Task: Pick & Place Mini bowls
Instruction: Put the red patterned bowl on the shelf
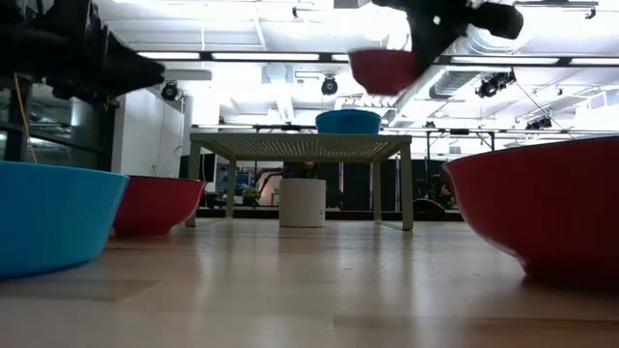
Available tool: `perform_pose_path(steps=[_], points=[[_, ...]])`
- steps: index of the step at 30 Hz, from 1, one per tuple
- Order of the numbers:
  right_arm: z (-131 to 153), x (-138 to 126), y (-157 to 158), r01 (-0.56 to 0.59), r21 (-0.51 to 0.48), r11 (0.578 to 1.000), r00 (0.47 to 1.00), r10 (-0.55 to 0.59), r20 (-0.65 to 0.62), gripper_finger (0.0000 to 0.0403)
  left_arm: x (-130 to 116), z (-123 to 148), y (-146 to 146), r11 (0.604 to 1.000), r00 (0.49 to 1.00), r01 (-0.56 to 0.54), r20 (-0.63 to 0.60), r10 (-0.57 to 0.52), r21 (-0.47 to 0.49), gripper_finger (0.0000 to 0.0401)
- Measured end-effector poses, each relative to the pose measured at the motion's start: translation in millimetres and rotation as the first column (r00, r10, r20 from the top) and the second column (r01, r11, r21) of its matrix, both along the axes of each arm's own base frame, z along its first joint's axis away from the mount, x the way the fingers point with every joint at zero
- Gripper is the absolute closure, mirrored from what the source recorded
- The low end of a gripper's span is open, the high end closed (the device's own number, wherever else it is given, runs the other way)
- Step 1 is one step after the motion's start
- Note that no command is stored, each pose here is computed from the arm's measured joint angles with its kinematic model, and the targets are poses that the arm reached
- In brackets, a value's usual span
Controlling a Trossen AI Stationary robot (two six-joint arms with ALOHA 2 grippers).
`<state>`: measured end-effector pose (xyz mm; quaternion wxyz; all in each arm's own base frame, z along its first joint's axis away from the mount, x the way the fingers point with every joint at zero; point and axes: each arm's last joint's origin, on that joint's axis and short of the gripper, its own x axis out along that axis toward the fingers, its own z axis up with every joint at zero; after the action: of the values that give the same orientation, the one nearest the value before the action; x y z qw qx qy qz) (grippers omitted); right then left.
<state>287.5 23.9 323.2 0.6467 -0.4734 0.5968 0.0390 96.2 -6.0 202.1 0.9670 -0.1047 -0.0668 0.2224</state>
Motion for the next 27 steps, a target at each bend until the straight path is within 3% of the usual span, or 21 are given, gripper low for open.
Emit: perform_pose_path(steps=[6,11,16,22,24,27], points=[[12,12,4,-0.081,-0.016,0.997,0.996,0.082,0.048,0.0402,18,28,-6,0.999,0.998,0.035,-0.051,-0.034,0.032,0.0274],[12,33,15,-0.137,0.005,0.991,0.989,0.136,0.058,0.0402,46,64,-14,0.965,0.974,0.107,-0.221,-0.053,0.239,0.0274],[12,44,27,-0.18,0.109,0.978,0.982,0.173,0.071,0.0402,71,99,-22,0.85,0.903,0.23,-0.43,-0.004,0.474,0.0274],[19,45,35,-0.202,0.27,0.941,0.979,0.184,0.091,0.0403,104,130,-32,0.692,0.75,0.459,-0.66,0.035,0.558,0.0274],[23,45,35,-0.192,0.278,0.941,0.98,0.168,0.108,0.0403,111,137,-34,0.676,0.694,0.495,-0.716,0.07,0.546,0.0274],[28,48,32,-0.171,0.255,0.952,0.979,0.134,0.153,0.0403,118,147,-35,0.683,0.659,0.489,-0.743,0.118,0.542,0.0274]])
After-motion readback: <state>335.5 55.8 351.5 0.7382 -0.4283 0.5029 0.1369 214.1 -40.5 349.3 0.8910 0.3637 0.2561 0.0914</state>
